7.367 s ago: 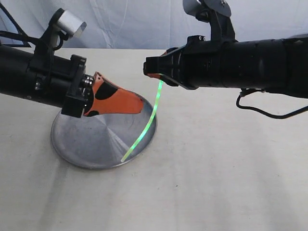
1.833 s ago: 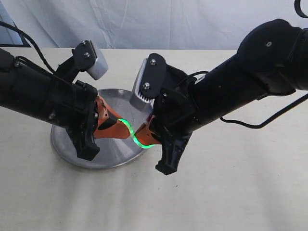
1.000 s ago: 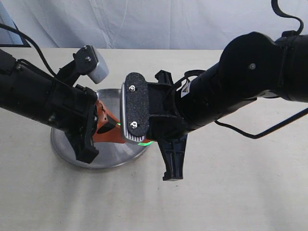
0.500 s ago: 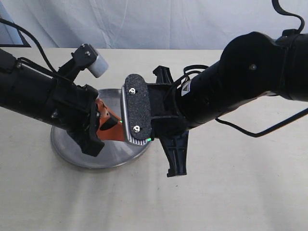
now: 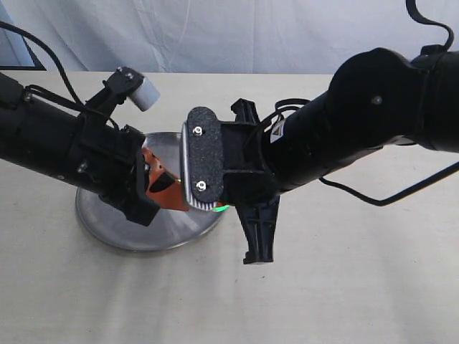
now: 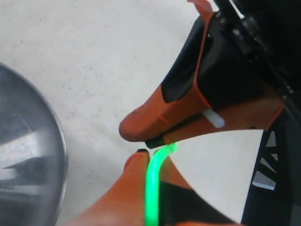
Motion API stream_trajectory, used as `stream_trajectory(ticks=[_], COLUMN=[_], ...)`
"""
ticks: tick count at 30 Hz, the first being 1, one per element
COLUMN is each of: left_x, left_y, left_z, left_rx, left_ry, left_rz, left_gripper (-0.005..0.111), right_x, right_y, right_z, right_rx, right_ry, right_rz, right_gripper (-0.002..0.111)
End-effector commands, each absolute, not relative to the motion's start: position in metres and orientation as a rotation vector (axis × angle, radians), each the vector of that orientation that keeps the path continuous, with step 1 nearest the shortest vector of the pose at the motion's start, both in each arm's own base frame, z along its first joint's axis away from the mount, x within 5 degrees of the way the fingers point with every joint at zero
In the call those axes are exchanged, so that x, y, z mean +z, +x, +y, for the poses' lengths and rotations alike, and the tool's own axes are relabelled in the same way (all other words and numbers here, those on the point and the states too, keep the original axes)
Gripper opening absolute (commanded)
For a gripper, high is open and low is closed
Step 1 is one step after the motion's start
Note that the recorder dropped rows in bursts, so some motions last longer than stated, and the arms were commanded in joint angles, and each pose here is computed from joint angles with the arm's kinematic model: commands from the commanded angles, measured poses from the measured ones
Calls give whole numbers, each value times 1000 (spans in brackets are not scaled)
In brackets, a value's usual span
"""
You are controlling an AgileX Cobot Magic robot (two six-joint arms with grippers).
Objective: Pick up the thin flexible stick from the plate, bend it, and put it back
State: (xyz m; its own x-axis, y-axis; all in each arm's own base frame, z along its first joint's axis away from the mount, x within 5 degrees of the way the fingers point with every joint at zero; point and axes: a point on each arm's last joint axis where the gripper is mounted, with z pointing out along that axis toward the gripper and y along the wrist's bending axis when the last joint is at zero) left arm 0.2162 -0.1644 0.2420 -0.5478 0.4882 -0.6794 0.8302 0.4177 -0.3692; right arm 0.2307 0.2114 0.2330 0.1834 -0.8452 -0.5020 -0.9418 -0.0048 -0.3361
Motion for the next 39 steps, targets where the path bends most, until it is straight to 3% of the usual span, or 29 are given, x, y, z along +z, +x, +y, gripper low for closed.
stream_trajectory(ticks=[1, 9, 12, 15, 17, 29, 39], left_x=[256, 252, 249, 246, 245, 237, 198], left_y=[229, 230, 229, 228, 228, 244, 272], left_z=[-164, -161, -159, -156, -155, -142, -152], left_rx=[-914, -866, -842, -810, -784, -538, -529], left_ry=[950, 950, 954, 956, 958, 809, 723], left_rz=[2158, 2210, 2245, 2288, 2311, 2372, 2481], left_gripper=[0, 0, 0, 0, 0, 0, 0], right_x=[217, 218, 218, 218, 218, 265, 312], right_y=[210, 212, 213, 213, 213, 214, 192], right_z=[214, 215, 215, 214, 214, 176, 152], right_rx=[456, 555, 569, 573, 577, 166, 188], right_ry=[-1836, -1489, -1424, -1385, -1362, -1165, -974], right_rz=[1923, 2231, 2279, 2313, 2325, 2280, 2178], right_gripper=[-1, 1, 23, 59, 65, 64, 64])
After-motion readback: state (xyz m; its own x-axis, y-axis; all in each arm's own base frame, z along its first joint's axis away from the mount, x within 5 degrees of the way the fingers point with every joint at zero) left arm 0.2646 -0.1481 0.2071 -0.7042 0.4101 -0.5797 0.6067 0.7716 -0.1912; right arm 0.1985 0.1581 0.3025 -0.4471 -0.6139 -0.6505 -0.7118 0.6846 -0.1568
